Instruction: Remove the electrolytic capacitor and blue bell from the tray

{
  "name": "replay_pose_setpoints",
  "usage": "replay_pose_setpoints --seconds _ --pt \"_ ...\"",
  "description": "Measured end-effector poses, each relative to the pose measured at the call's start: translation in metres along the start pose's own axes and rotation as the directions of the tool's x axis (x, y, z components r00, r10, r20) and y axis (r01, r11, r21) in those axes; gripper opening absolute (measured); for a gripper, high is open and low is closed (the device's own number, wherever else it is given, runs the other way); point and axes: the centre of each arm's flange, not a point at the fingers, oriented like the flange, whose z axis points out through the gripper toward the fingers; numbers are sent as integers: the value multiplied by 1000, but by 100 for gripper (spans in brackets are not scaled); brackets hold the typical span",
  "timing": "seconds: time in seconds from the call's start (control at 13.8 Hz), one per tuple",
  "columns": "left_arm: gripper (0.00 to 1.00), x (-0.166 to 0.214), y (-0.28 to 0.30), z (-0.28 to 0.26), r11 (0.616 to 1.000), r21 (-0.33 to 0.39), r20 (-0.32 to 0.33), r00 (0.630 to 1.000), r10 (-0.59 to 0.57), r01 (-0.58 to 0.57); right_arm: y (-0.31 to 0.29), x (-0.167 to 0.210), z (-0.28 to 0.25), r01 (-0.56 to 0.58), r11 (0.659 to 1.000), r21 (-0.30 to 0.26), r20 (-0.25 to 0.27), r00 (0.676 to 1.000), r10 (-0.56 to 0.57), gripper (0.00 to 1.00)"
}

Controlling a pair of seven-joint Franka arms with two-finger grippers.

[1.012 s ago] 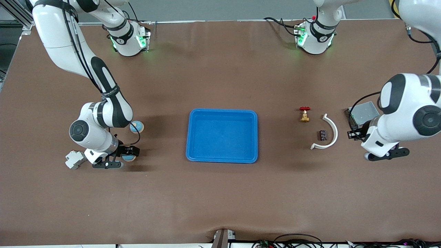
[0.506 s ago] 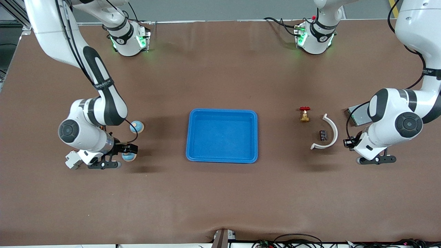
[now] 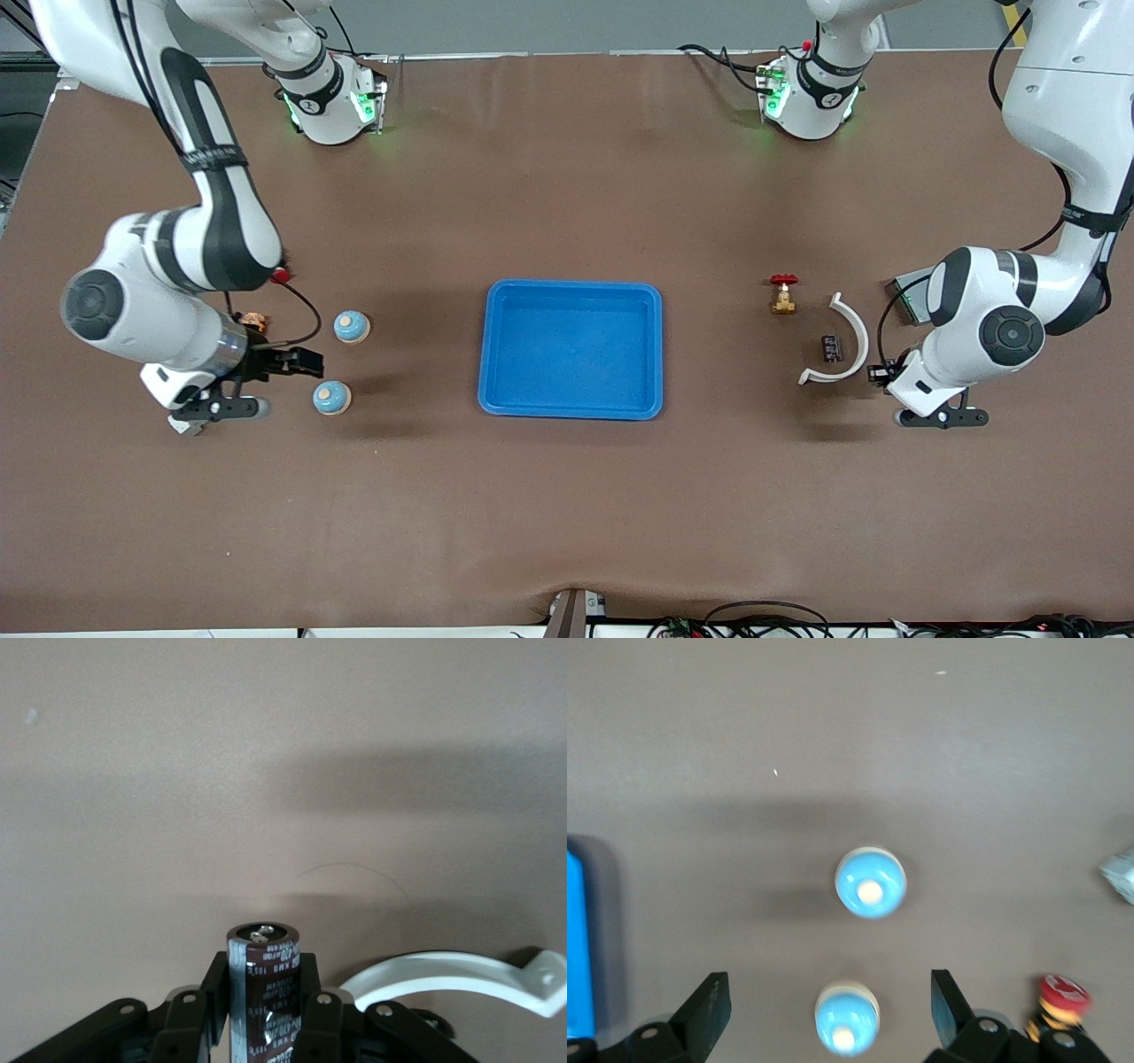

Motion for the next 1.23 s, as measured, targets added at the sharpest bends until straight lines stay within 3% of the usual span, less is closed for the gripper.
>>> replay_pose_setpoints --seconds 0.29,0.65,1.23 --pt "34 -3 -10 16 999 13 22 999 36 -36 12 -11 -76 6 999 -40 43 999 -4 100" --pt "34 -7 -9 34 999 5 50 998 41 -41 19 -19 -134 -25 998 -53 84 996 29 100" --pt "34 -8 -10 39 999 2 58 998 39 -40 60 -46 -206 -91 995 -47 33 995 92 100"
